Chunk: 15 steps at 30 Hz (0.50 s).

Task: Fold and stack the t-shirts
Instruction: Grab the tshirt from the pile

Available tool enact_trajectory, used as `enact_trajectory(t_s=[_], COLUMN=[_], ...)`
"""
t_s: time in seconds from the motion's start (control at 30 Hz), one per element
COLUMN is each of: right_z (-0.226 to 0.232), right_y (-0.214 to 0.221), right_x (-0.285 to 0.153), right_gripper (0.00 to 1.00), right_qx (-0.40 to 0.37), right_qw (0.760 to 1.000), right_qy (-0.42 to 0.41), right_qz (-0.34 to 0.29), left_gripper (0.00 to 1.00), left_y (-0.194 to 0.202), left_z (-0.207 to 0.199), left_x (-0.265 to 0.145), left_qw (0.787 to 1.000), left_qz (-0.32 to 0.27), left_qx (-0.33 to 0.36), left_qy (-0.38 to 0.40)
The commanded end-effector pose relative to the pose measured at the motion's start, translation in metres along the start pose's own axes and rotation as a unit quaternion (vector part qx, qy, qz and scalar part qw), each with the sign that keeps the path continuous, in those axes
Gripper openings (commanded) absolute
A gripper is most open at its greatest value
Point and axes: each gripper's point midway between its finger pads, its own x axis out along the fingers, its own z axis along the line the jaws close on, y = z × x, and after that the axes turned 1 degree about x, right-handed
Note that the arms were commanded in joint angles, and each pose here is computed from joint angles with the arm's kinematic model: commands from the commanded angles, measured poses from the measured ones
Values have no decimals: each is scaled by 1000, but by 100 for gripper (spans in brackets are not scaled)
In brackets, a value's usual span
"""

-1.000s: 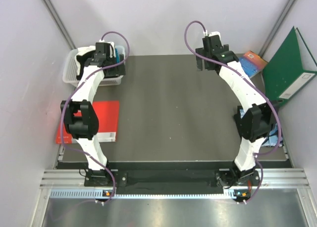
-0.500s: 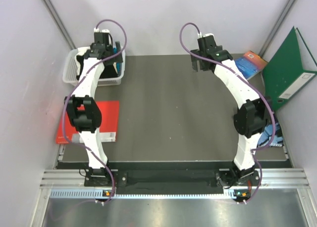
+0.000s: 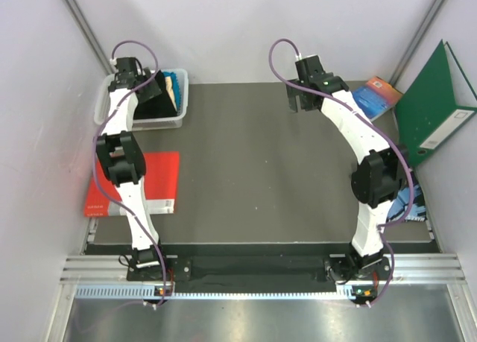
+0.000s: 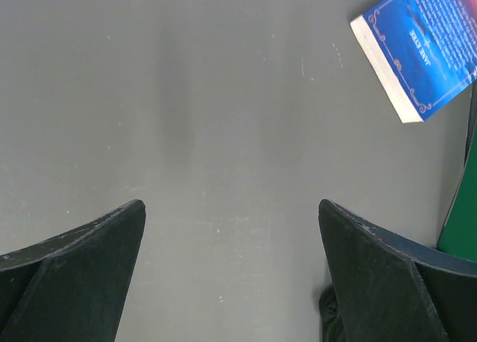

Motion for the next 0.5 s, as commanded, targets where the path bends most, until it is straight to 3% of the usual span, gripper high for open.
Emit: enact_trajectory(t_s=[0.0, 0.1, 0.17, 0.23, 0.27, 0.3, 0.47], right_z=[3, 3, 4, 7, 8, 8, 17], right_y=[8, 11, 12, 14, 14, 12, 13], right_x=[-1, 2, 5, 7, 8, 8, 13], right_gripper=[100, 100, 100, 100, 100, 100, 100], right_qx=[-16, -20, -20, -24, -23, -22, -17], right_qw=[1000, 1000, 1000, 1000, 1000, 1000, 1000], right_qy=[8, 9, 8, 4, 3, 2, -15], right_qz=[11, 14, 16, 20, 20, 18, 21], left_gripper=[99, 100, 81, 48, 4, 0, 0], left_y=[-28, -20, -17, -6, -5, -2, -10], left_z=[-28, -34, -35, -40, -38, -36, -34], left_x=[5, 21, 27, 34, 35, 36, 12], left_qw=[998, 997, 997, 996, 996, 997, 997], left_qz=[-41, -32, -30, -15, -13, -7, -18], left_qx=[-16, -29, -34, -37, -39, -39, -25], left_qy=[39, 60, 62, 76, 74, 66, 66])
